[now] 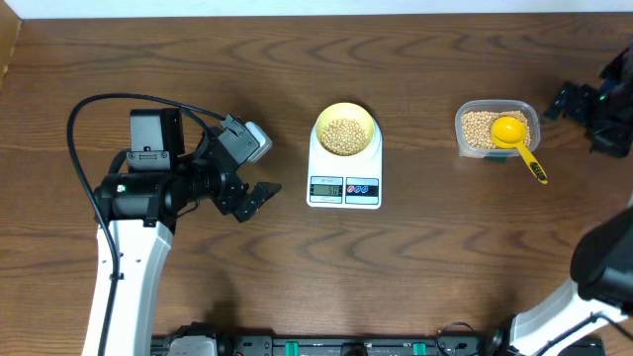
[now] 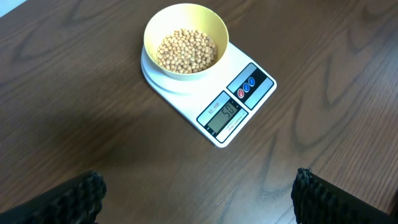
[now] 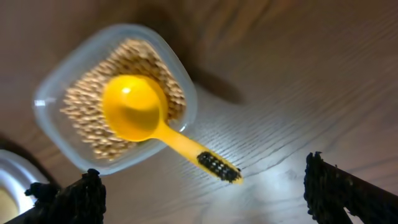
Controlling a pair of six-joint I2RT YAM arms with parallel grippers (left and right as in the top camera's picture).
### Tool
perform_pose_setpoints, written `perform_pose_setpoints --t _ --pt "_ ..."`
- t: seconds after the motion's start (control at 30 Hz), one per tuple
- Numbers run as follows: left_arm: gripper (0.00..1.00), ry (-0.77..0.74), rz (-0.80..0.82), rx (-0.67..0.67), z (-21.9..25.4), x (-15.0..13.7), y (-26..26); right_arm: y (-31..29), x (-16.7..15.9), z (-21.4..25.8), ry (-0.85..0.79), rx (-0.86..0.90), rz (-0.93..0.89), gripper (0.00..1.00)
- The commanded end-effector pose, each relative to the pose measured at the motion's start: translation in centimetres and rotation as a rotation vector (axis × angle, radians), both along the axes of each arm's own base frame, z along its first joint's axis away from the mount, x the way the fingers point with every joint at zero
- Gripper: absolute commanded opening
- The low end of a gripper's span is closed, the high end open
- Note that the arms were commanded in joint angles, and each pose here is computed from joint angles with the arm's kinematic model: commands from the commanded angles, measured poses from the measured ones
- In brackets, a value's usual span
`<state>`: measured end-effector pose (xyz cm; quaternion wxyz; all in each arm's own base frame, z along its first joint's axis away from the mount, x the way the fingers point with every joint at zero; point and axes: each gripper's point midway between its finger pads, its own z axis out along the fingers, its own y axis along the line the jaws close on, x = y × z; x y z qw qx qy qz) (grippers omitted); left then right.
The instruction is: Scoop item into bowl and weigh 50g on scale
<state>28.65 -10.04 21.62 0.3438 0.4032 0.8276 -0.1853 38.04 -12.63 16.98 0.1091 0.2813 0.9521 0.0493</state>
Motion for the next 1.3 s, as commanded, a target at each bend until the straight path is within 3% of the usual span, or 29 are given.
perform_pose_setpoints --t 0.0,0.2,0.23,0.57,0.97,1.27 --pt "0.98 -0.014 -0.011 -0.001 0.2 0.1 0.0 -0.3 -0.2 4.3 -0.111 -0.060 0.008 0.93" --pt "0.98 -0.014 -0.011 -0.001 0.2 0.1 0.0 0.2 -0.7 9.5 -0.270 -0.114 0.001 0.89" --pt "0.98 -0.014 -0.011 -0.001 0.2 0.1 0.0 0.3 -0.8 10.5 -0.302 -0.124 0.004 0.99" --pt "0.98 -0.014 -0.011 -0.001 0.2 0.1 0.0 1.5 -3.0 17.5 -0.516 -0.158 -0.060 0.99" --pt "0.97 -0.014 -0.011 -0.001 0.2 0.1 0.0 3.6 -8.7 19.7 -0.518 -0.158 -0.060 0.99" --pt "0.97 -0.014 -0.011 -0.001 0.2 0.1 0.0 4.1 -9.9 19.8 -0.512 -0.157 -0.060 0.99"
